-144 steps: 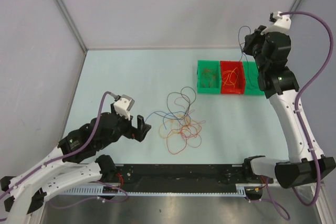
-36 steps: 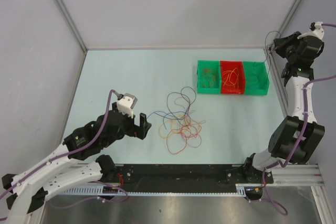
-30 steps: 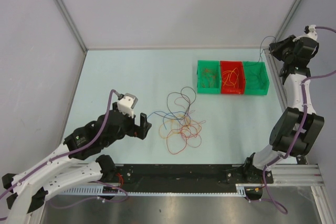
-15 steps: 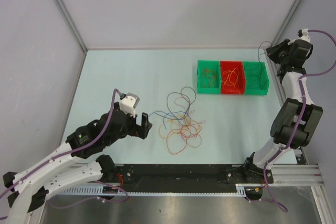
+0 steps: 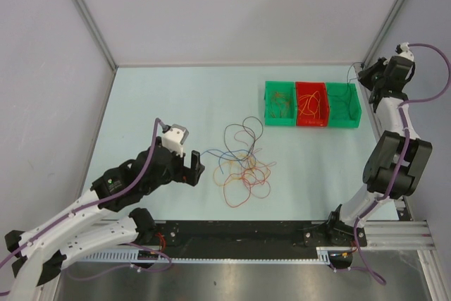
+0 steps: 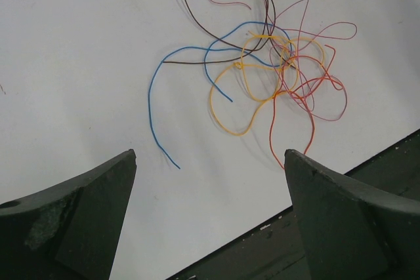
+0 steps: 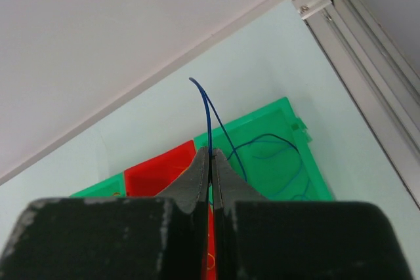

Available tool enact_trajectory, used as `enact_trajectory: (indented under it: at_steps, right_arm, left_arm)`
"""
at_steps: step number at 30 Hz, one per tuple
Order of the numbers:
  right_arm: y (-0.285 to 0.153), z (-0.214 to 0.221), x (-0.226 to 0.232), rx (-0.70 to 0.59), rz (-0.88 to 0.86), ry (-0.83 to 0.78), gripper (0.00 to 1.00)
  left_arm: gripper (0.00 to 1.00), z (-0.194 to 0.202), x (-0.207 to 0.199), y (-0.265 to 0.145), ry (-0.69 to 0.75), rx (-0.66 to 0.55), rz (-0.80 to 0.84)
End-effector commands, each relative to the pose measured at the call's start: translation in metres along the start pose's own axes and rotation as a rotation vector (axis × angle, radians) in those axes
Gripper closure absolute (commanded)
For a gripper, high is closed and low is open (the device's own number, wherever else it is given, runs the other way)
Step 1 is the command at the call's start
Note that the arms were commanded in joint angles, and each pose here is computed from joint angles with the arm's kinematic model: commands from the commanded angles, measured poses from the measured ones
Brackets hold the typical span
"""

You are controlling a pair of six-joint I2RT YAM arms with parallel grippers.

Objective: Untangle the cables

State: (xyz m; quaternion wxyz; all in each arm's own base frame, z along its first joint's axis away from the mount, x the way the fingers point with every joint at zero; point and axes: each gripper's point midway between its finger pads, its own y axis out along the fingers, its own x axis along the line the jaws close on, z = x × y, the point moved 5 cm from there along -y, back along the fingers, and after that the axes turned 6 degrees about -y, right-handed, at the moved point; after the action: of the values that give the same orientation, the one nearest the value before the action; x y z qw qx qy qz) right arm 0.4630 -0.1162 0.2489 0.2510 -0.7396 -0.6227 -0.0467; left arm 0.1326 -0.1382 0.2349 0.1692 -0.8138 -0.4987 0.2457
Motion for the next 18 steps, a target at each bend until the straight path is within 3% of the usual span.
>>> enact_trajectory:
  at_steps: [1,8,18]
  right_arm:
    - [0.002,0.012,-0.022,0.003,0.154,-0.012,1.0]
    - [-0.013,0.01,-0.049,-0.003,0.312,0.002,1.0]
    - [-0.02,0.002,-0.056,-0.027,0.339,0.036,1.0]
  left_arm:
    - [0.0,-0.005,-0.002,-0.001,-0.017,-0.027,0.012]
    - [0.0,-0.005,-0.002,-0.001,-0.016,-0.028,0.016]
    - [0.0,-0.006,-0.002,-0.001,-0.018,-0.032,0.018]
